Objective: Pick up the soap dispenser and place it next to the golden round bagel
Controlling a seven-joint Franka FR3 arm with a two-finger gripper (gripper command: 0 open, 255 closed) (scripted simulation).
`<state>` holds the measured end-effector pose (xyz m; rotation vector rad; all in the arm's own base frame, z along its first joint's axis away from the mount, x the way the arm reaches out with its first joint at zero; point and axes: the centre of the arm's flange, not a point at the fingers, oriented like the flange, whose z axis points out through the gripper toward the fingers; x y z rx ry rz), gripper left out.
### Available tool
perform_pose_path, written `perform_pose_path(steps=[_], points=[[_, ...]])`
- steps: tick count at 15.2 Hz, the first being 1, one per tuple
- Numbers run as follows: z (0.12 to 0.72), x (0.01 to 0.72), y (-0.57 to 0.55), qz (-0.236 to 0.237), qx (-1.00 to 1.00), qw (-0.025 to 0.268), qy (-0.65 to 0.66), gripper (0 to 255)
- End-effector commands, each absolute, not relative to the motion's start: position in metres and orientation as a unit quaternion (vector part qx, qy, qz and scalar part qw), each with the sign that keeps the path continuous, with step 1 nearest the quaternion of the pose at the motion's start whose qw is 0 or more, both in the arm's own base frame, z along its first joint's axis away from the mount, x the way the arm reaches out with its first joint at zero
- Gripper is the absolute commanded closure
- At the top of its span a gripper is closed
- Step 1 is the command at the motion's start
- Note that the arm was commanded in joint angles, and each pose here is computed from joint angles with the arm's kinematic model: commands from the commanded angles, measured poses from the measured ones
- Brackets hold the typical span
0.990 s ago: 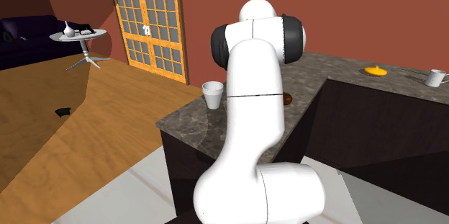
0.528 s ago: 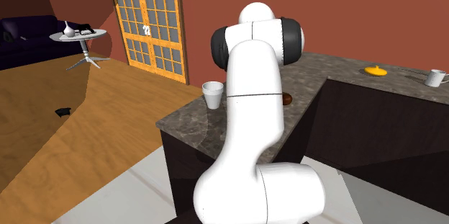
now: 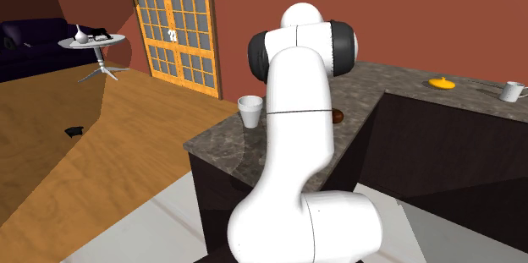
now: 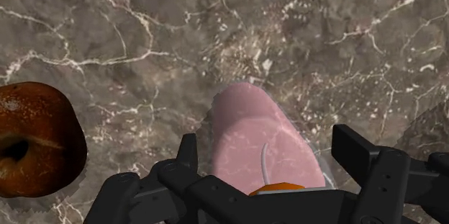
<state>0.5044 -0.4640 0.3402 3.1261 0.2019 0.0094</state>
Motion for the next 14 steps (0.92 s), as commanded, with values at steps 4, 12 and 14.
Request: perform_pose_path(steps=[4,12,14], points=[[0.367,0.504,-0.464,0.003,0.998,0.004,0.064,0],[0.390,0.504,-0.464,0.003,0.998,0.004,0.064,0],[0.390,0.504,-0.464,0.003,0.998,0.004,0.064,0]])
